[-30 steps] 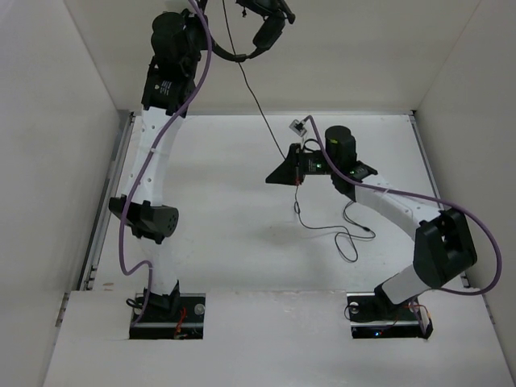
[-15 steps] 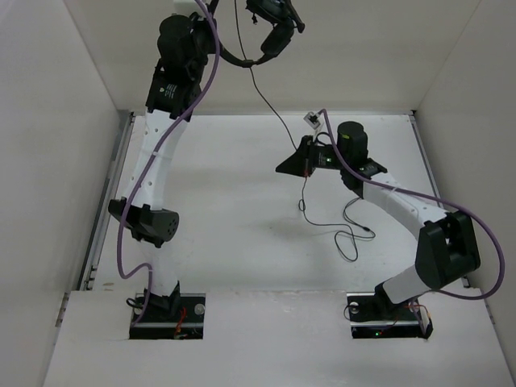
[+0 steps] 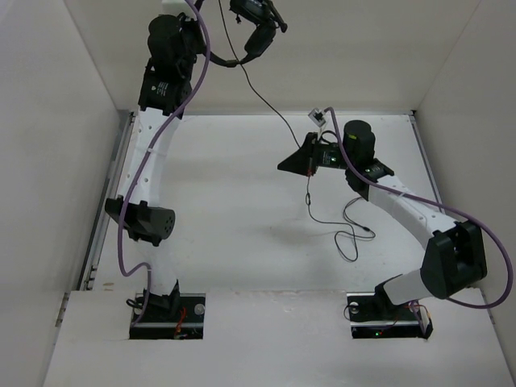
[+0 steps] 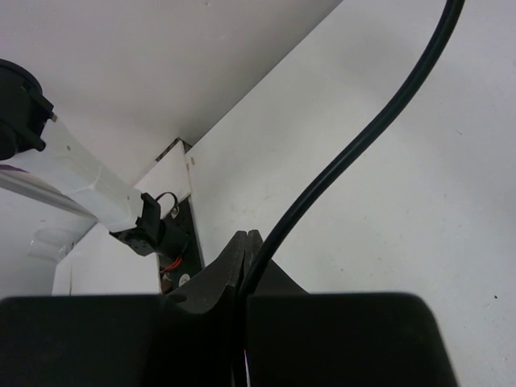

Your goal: Wrap the headphones

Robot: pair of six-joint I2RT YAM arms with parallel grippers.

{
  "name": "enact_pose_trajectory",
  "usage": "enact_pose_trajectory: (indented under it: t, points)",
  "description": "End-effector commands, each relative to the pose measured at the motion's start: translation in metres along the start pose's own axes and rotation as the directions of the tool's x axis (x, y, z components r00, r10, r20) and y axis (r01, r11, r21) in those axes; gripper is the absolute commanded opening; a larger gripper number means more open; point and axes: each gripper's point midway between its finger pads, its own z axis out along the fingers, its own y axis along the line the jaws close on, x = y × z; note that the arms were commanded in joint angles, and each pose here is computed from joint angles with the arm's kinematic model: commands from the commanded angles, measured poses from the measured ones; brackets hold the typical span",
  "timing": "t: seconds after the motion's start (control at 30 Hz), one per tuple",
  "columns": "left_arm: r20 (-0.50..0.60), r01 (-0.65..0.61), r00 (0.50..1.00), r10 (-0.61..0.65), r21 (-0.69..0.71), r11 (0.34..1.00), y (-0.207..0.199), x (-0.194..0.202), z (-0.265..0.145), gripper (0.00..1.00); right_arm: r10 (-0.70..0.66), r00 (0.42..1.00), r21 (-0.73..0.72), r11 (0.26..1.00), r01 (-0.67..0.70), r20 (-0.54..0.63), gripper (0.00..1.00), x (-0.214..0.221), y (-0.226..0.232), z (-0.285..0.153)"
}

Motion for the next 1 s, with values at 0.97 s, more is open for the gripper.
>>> enact_pose_trajectory:
  t: [0.97]
  points:
    - [-0.125,-0.221,0.968,0.219,-0.001,0.975,-0.021,0.102,-0.011,0.02,-0.409,0.908,-0.022,0.911,0.412,0.090,0.00,-0.105,0.080,-0.029]
